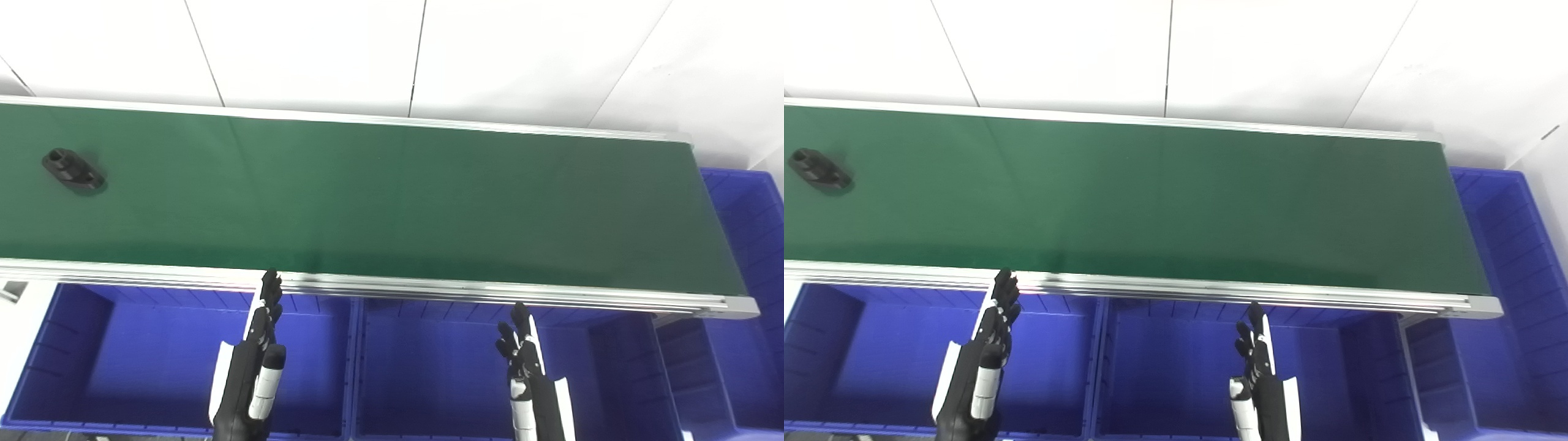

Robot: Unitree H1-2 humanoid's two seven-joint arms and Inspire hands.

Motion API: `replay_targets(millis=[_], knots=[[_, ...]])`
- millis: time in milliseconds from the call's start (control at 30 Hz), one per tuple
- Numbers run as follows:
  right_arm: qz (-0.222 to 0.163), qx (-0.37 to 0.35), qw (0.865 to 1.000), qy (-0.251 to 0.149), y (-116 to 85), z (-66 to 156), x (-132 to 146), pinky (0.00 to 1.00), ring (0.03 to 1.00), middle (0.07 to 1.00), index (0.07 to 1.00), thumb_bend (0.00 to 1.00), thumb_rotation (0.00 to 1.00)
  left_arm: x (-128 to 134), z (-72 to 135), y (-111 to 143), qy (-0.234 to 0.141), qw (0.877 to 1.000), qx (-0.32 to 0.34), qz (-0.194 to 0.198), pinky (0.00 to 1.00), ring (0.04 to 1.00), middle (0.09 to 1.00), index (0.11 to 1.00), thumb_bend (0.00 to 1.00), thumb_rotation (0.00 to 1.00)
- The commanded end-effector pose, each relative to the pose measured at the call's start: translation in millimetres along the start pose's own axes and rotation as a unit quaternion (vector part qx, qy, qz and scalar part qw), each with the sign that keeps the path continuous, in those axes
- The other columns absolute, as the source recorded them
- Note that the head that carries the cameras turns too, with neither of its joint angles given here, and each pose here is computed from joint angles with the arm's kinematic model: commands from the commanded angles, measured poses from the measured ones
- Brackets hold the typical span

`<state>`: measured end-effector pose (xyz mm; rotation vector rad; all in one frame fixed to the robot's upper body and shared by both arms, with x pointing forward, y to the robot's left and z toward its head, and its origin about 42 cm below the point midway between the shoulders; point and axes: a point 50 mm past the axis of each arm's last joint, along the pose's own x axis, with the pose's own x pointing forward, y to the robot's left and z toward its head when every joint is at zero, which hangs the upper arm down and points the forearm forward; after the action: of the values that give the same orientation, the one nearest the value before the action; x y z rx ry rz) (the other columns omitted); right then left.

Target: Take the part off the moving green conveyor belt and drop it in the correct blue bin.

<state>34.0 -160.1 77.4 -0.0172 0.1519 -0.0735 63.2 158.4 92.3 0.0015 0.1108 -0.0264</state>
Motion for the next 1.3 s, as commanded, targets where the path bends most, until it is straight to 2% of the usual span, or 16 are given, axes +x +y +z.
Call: replay_targets(millis=[0,333,667,1267], knots=[[-0.007,0.006,0.999,-0.041,1.6,12.2,-1.6,0.93,0.96,0.999,1.0,0.84,1.0,0.9,8.6,-0.6,-0.031,1.0,-0.003,0.001,1.0,1.0,1.0,1.0,0.88,1.0],[0.01,0.001,0.999,-0.053,8.3,11.8,5.2,0.94,0.969,1.0,1.0,0.83,1.0,-2.9,8.0,1.4,-0.025,1.0,-0.005,0.0,1.0,1.0,1.0,1.0,0.9,1.0],[0.01,0.002,0.998,-0.054,10.1,10.7,8.5,0.95,0.971,1.0,1.0,0.84,1.0,-2.8,6.7,1.2,-0.025,1.0,-0.006,-0.001,1.0,1.0,1.0,1.0,0.89,1.0],[0.013,0.01,0.998,-0.052,9.5,9.0,8.4,0.96,0.973,1.0,1.0,0.83,1.0,-4.2,4.9,-0.2,-0.032,0.999,-0.008,-0.014,1.0,1.0,1.0,1.0,0.94,1.0]])
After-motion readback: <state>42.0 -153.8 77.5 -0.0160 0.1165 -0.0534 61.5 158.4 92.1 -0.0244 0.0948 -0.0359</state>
